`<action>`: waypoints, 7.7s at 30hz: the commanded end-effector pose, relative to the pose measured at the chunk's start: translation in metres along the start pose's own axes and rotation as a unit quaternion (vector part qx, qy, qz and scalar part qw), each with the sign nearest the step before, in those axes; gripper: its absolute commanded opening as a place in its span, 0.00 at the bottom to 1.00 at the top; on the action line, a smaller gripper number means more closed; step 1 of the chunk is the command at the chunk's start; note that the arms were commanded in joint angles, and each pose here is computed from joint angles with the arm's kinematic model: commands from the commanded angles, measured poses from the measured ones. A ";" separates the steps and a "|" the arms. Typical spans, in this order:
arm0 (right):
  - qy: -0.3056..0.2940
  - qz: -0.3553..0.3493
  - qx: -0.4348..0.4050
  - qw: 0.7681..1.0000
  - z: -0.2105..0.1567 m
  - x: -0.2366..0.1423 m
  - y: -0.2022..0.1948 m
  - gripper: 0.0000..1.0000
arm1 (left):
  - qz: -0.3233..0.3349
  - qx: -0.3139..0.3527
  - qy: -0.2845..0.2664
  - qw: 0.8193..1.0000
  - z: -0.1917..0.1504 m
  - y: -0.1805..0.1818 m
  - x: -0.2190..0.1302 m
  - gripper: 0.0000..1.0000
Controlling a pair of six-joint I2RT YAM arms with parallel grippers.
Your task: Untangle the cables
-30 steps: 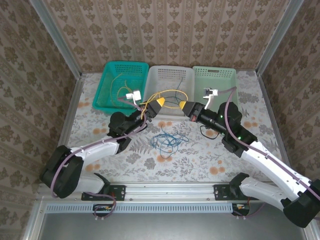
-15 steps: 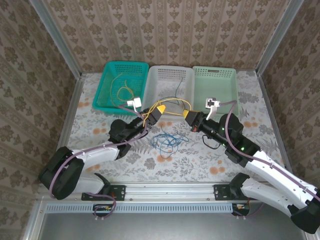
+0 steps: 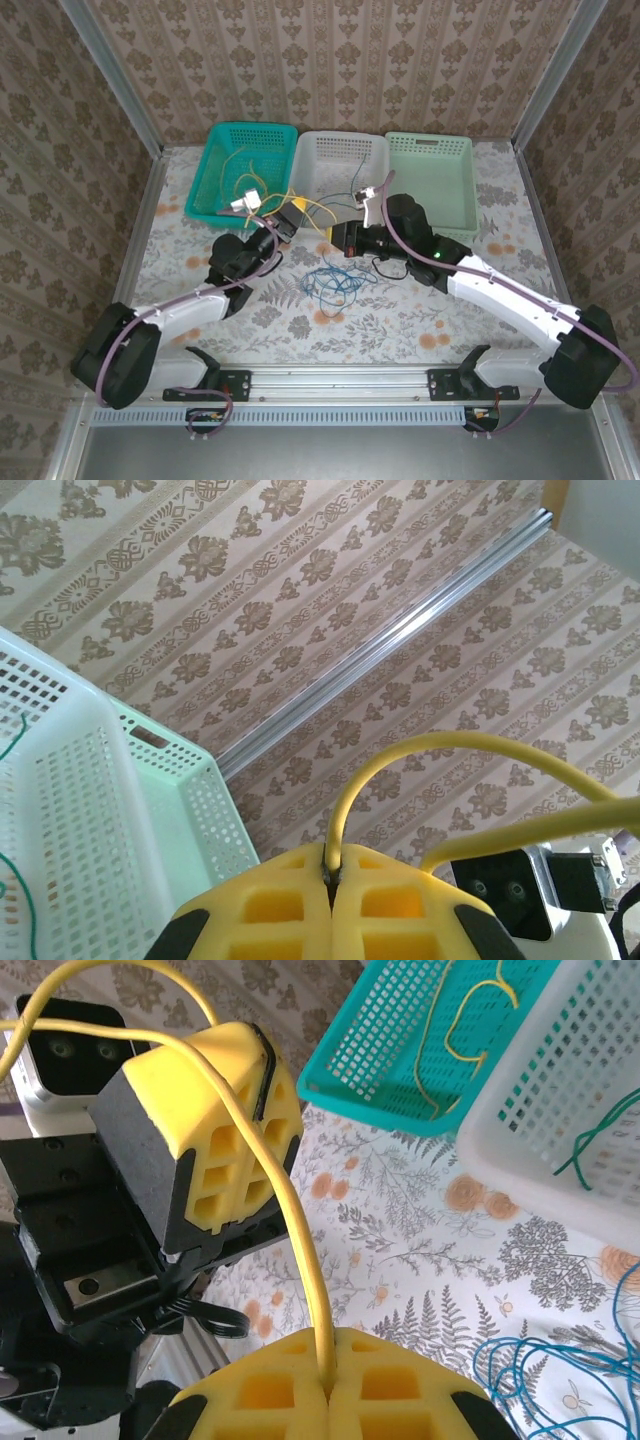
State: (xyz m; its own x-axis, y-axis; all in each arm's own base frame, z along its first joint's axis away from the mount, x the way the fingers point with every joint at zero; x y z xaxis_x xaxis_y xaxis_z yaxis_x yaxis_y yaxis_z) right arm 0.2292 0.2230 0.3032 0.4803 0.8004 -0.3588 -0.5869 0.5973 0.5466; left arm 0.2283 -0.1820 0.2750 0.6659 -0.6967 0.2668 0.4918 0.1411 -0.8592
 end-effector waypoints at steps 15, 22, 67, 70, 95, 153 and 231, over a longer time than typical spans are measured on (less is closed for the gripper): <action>-0.008 -0.048 -0.102 0.994 0.025 -0.042 0.016 0.64 | 0.044 0.043 0.056 0.996 0.016 -0.018 -0.002 0.00; 0.028 -0.072 -0.258 0.963 0.037 -0.040 0.034 0.64 | 0.046 0.030 0.101 0.993 0.015 -0.020 0.002 0.00; 0.078 -0.187 -0.438 0.876 0.043 -0.007 0.025 0.56 | 0.089 0.013 0.215 0.972 0.009 -0.014 -0.005 0.00; 0.087 -0.169 -0.435 0.880 0.042 -0.001 0.024 0.56 | 0.084 0.018 0.219 0.972 0.009 -0.016 -0.004 0.00; 0.149 -0.059 -0.451 0.878 0.012 0.038 0.049 0.00 | 0.191 -0.033 0.167 0.967 0.031 0.026 -0.020 0.00; -0.395 -0.068 0.479 0.781 -0.041 -0.040 -0.090 0.05 | 0.057 0.032 -0.213 0.975 0.043 -0.015 -0.116 0.00; -0.029 -0.339 0.060 0.939 -0.058 -0.089 -0.077 0.87 | 0.253 0.235 0.004 0.939 0.129 0.080 -0.046 0.64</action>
State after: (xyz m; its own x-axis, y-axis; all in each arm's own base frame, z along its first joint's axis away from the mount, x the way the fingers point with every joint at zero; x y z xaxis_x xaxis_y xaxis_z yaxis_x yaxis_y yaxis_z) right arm 0.1934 0.1048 0.2556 0.8252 0.2209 -0.5199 -0.0103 0.9262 0.3770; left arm 0.3196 -0.0405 0.2357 0.8707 -0.4602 -0.1735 0.2787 0.7524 -0.5968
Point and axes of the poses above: each hand's point on the last joint's axis, 136 mm out from that joint toward the fingers, its own x axis out along the fingers, its own y axis along the line the jaws close on, z = x × y, the point moved 10 cm from there along -x, back along the fingers, and after that the axes turned 9 degrees about -x, right-handed, at the moved point
